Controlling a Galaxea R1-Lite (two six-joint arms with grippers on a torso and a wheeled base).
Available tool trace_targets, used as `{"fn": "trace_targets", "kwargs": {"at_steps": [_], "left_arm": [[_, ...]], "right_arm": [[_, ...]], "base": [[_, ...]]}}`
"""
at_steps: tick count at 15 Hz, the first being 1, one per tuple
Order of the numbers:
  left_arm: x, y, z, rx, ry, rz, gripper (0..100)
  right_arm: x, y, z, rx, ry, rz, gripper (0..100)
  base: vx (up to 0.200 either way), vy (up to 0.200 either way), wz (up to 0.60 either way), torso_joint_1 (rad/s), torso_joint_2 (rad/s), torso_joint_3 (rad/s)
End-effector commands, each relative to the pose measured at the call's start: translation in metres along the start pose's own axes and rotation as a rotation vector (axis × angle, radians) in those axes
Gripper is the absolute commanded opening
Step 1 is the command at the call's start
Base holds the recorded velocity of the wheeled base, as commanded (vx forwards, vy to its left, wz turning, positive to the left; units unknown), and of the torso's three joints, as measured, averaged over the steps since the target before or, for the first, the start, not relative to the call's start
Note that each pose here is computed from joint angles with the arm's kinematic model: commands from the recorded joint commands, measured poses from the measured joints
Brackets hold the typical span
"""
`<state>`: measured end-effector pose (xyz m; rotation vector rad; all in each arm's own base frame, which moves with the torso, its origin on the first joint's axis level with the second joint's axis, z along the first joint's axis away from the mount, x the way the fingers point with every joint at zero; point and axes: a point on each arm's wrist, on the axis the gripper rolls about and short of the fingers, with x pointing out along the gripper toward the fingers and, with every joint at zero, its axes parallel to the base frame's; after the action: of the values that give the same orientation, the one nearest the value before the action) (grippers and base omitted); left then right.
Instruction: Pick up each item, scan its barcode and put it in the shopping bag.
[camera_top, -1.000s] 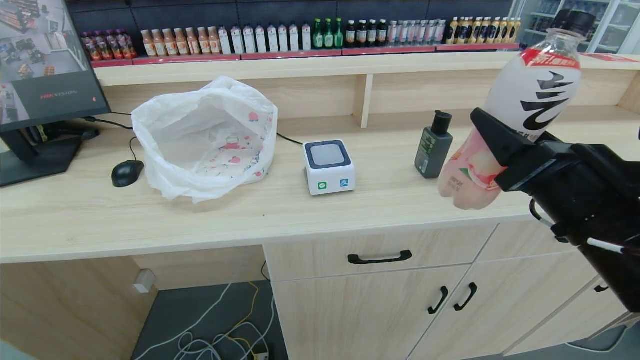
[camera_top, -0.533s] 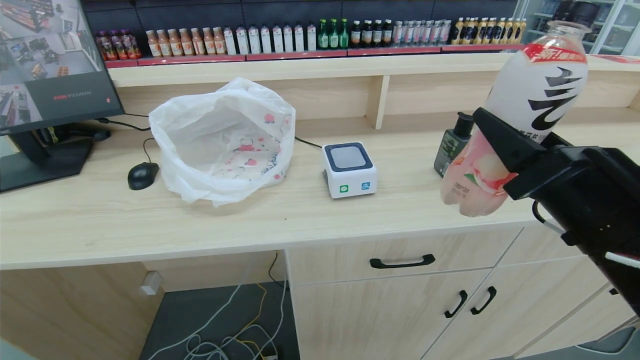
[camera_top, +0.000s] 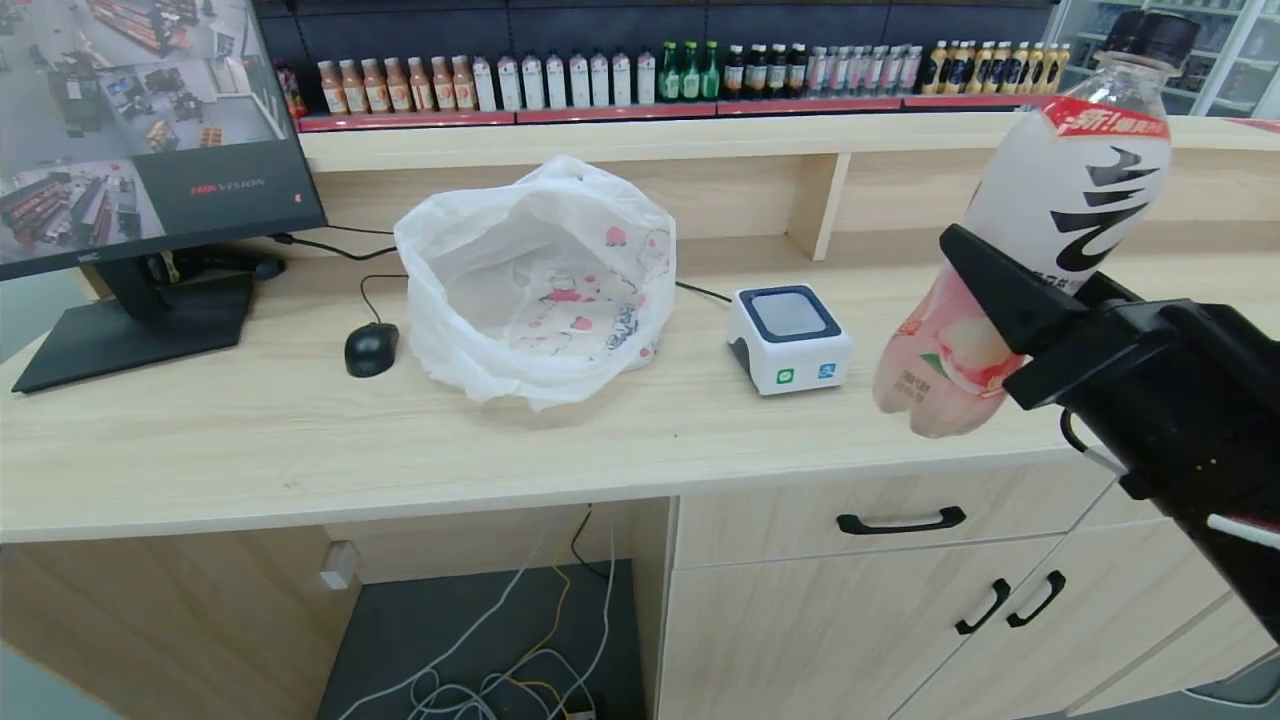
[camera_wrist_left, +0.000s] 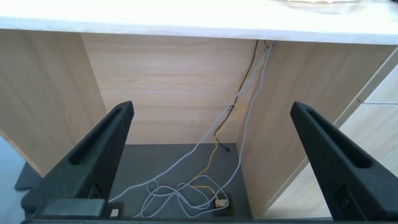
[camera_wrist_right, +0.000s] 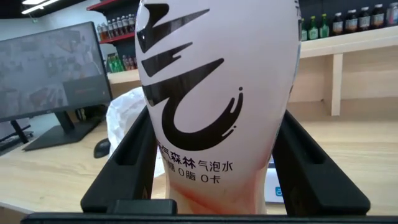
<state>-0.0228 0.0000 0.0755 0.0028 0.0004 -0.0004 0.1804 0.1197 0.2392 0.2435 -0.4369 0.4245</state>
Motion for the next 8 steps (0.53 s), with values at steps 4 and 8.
{"fn": "trace_targets", "kwargs": {"at_steps": [4,8], "left_arm": [[0.000,0.000,0.000,0.002,0.000,0.000,100],[0.000,0.000,0.000,0.002,0.000,-0.001,100]], "right_arm": [[0.005,0.002,-0.004,-0.003,0.003,0.044,0],[0.020,0.005,-0.006,0.000,-0.014,0.057,0]], "base": [[0.000,0.000,0.00,0.000,0.00,0.000],[0.000,0.000,0.00,0.000,0.00,0.000]]}}
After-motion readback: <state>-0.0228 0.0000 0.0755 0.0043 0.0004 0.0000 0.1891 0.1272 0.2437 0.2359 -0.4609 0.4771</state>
